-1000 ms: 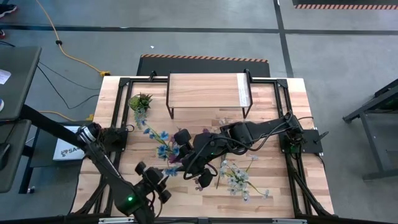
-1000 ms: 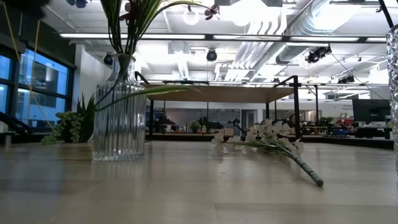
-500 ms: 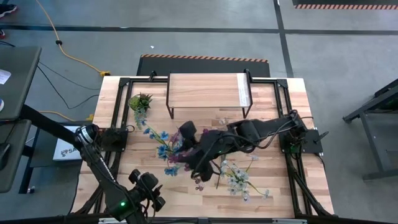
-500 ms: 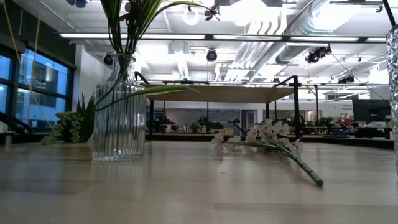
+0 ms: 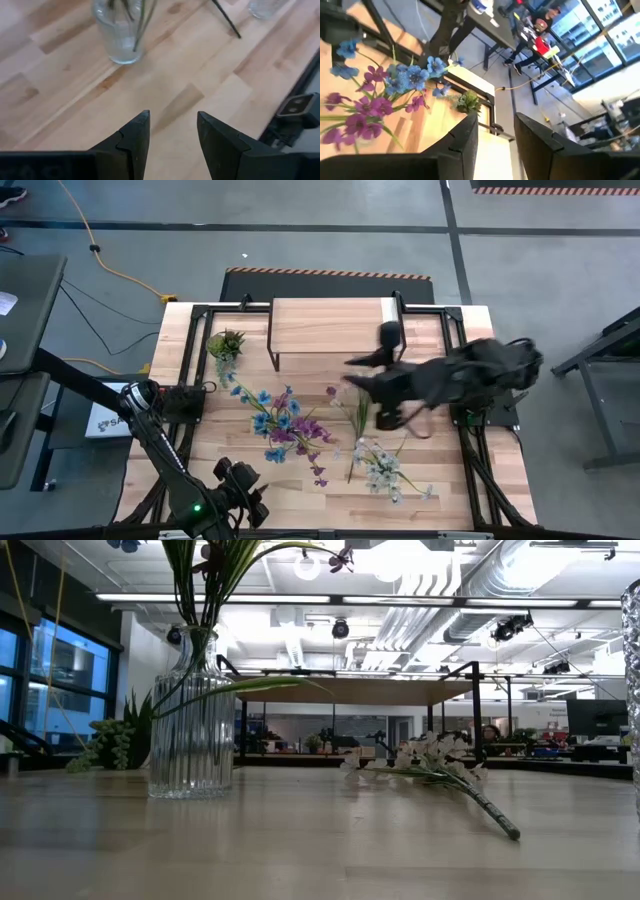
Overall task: Pick and place flowers into a vace then onto a shelf
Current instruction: Put the white flowers into the right transparent vase
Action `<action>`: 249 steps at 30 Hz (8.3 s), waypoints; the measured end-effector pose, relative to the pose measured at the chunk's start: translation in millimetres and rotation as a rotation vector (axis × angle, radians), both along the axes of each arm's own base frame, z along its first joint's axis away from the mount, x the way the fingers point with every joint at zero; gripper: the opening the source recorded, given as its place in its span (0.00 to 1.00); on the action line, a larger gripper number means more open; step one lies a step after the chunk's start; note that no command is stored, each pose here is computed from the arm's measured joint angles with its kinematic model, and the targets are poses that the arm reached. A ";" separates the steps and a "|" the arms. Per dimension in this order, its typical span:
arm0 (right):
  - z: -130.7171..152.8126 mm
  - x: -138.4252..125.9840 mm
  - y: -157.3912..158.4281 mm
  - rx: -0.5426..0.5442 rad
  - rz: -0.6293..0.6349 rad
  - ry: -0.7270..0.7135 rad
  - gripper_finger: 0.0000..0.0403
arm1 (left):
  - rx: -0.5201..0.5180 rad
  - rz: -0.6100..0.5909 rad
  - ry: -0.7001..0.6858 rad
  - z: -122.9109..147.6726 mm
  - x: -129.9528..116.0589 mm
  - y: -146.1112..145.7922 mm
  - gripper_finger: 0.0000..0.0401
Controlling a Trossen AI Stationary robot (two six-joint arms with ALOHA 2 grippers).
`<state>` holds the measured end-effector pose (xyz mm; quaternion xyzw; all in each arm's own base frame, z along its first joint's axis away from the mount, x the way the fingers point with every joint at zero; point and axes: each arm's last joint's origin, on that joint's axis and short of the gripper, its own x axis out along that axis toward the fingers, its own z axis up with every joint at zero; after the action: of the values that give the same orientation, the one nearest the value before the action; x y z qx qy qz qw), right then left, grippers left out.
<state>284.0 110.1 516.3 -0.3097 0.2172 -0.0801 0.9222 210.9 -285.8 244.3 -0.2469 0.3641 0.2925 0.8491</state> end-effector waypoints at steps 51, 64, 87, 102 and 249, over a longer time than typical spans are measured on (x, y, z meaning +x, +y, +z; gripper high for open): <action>-47.6 -58.8 -82.2 0.859 -0.182 0.536 0.29 | -0.348 -0.077 -0.215 -17.7 68.4 -28.4 0.49; -100.5 -40.1 -120.3 0.974 -0.039 0.792 0.29 | -0.333 -0.078 -0.199 -18.8 67.3 -27.2 0.49; -199.6 -20.1 -112.1 0.582 0.227 1.003 0.29 | -0.295 -0.076 -0.165 -21.2 64.8 -24.0 0.49; -226.8 -6.5 -102.8 0.536 0.406 0.900 0.29 | -0.299 -0.073 -0.166 -21.2 64.8 -24.1 0.49; -401.0 34.5 -93.4 0.460 0.451 0.964 0.00 | -0.375 -0.035 -0.142 -21.6 64.3 -25.0 0.49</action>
<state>318.6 16.7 115.3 -0.1416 0.5533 0.3178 0.7568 275.3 -310.8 222.8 -0.4143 0.3555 0.1866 0.8168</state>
